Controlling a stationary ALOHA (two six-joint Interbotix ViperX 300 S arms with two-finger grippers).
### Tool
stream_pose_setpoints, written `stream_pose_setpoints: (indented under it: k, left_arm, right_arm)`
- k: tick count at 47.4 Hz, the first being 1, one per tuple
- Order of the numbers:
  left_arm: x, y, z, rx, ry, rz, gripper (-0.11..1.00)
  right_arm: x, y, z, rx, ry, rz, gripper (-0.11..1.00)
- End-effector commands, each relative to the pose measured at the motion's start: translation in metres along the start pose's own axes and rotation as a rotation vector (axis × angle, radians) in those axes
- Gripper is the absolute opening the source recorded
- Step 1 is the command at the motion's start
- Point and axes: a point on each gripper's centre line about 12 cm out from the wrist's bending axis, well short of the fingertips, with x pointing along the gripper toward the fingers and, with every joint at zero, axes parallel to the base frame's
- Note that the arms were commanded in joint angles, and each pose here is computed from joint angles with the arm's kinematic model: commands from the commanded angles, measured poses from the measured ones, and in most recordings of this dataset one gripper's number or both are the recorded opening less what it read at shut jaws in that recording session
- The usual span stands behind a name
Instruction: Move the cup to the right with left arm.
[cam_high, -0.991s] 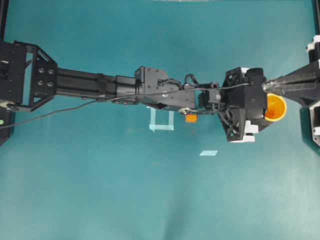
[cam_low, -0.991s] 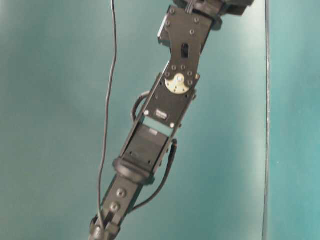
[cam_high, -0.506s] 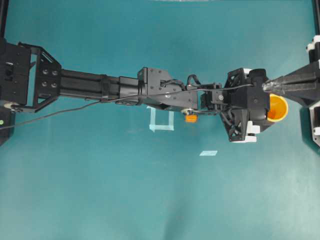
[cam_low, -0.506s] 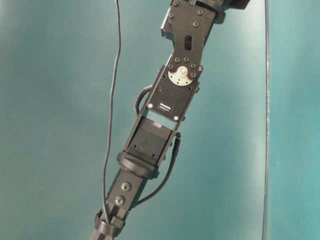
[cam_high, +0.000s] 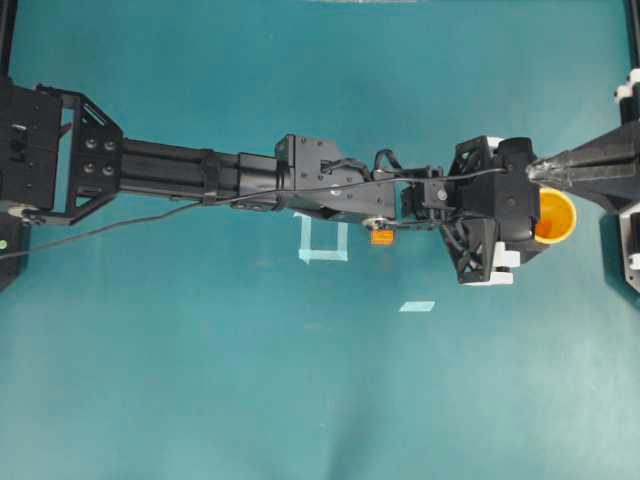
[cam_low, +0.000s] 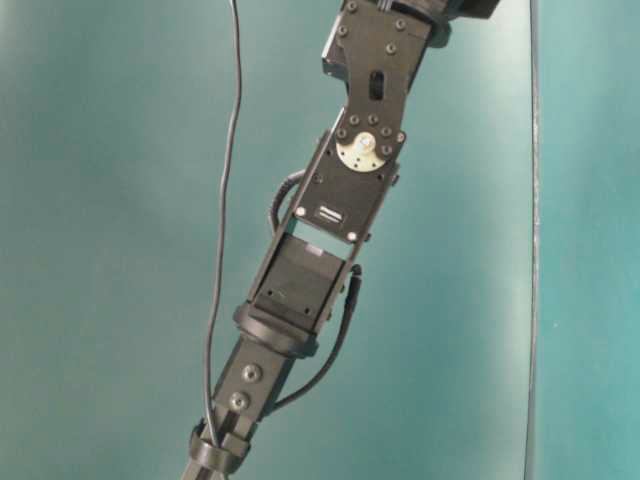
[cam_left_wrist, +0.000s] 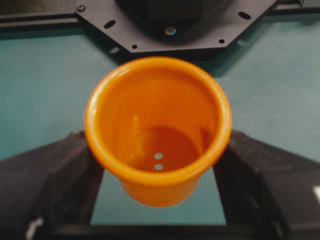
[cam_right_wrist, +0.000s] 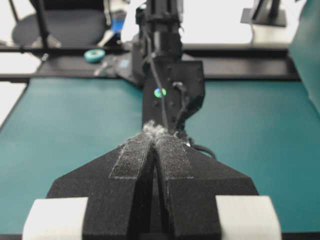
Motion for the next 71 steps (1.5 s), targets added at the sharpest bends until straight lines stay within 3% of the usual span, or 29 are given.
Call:
stream_pose_setpoints:
  k: [1,71]
  left_arm:
    - [-0.0049,0.0028,0.0282,0.002,-0.066,0.006,0.64]
    - [-0.0011,0.0038,0.0282,0.003,-0.073,0.008,0.64]
  right_arm:
    - [0.0014,-0.0002,0.0130,-0.006,-0.034,-0.001,-0.01]
    - [0.0014,-0.0002,0.0128,-0.005,-0.032,-0.001,-0.01]
